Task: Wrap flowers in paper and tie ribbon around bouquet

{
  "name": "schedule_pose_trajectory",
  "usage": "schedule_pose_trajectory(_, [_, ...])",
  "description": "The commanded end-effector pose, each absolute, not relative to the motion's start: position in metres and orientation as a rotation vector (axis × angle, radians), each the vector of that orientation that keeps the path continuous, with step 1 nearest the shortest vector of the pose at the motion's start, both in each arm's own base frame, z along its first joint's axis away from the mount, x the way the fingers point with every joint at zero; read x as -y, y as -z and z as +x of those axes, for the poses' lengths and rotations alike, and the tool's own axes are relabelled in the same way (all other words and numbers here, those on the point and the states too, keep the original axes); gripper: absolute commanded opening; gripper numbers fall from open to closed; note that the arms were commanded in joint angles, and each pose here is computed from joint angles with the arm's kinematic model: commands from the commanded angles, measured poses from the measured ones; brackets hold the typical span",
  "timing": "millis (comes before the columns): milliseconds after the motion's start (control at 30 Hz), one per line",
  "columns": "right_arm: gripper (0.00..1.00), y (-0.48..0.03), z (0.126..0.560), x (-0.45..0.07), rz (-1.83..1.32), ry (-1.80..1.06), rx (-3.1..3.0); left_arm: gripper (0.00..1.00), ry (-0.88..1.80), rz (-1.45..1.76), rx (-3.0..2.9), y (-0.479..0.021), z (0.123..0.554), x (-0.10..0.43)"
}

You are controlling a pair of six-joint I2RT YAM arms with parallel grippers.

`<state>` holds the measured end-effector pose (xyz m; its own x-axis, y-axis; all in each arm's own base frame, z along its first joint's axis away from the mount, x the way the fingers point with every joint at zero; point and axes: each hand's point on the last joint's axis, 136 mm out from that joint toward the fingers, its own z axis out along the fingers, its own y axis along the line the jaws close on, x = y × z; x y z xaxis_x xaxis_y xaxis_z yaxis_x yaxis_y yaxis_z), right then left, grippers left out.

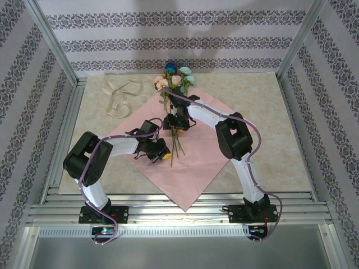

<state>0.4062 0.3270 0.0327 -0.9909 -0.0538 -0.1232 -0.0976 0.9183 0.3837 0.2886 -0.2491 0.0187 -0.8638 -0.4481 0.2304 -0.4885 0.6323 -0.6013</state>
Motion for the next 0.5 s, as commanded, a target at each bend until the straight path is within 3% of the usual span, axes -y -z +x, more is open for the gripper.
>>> schedule_pose_trajectory(0, [0.63, -0.038, 0.398, -0.328, -0.115, -0.607, -2.985, 0.0, -0.98, 0.827, 2.79, -0.007, 0.285, 0.249])
schedule_pose_trajectory(333, [0.66, -0.091, 0.378, -0.254, -0.002, -0.41, -2.863, 0.0, -0.959, 0.814, 2.909, -0.055, 0.287, 0.232])
schedule_pose_trajectory(467, [0.6, -0.097, 0.339, -0.249, -0.277, -0.36, -2.822, 0.0, -0.959, 0.841, 2.883, -0.057, 0.28, 0.217])
